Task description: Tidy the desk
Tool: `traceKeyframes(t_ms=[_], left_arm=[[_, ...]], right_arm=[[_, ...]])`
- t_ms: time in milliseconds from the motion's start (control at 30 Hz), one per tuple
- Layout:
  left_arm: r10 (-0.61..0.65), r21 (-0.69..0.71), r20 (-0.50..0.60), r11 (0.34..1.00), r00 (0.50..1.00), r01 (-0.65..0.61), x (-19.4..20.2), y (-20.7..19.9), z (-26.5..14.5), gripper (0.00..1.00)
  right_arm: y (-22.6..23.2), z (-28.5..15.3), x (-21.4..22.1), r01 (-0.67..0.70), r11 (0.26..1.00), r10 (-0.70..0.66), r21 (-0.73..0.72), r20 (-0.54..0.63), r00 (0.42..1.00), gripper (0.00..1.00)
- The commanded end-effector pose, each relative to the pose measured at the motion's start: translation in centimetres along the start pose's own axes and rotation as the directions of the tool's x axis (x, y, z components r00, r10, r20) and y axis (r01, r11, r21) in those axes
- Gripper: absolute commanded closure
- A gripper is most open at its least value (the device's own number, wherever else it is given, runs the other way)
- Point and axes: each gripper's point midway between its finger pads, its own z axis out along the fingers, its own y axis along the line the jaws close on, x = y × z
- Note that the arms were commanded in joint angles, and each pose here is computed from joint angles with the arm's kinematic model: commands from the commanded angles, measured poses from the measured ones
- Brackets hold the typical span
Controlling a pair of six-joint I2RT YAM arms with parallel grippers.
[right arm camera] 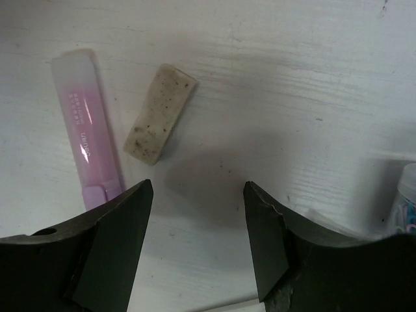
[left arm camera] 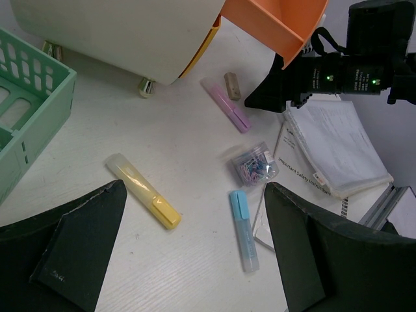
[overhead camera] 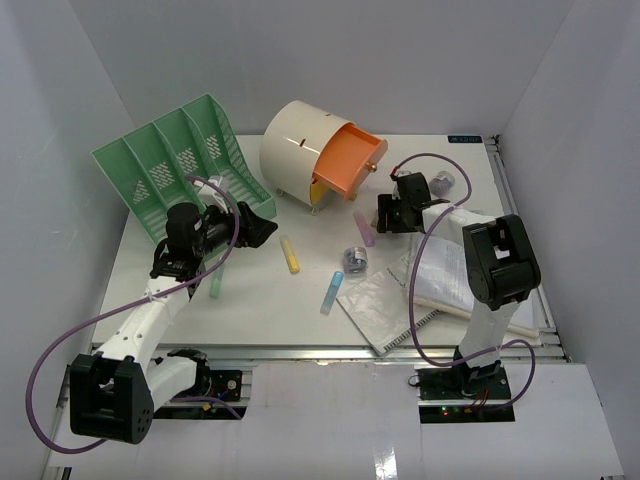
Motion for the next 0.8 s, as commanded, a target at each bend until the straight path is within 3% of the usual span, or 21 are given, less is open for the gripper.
traceKeyframes(t_ms=[0,267,767], left_arm=[[0.035,0.022,0.035,0.999,0.999,-0.036,-1.8,-1.0,-0.2,0.02],[0.032,0.015,0.025,0.999,0.999,-0.033,-1.5,-0.7,0.0,0.02],[0.033,0.002,0.016,0.999,0.999,-0.033,-1.3,-0.3,0.2,0.02]], right_arm=[[1.0,0.2,-3.8,-0.084,0.996,0.085,-0.021,0.107,0.991,0.35],[2.7,1.1,-4.7,-0.170,0.980,0.182,-0.101,0.119,0.976,0.35],[0.5,2.9,-3.2,-0.173,0.980,0.156,0.094,0.166,0.974,0.40]])
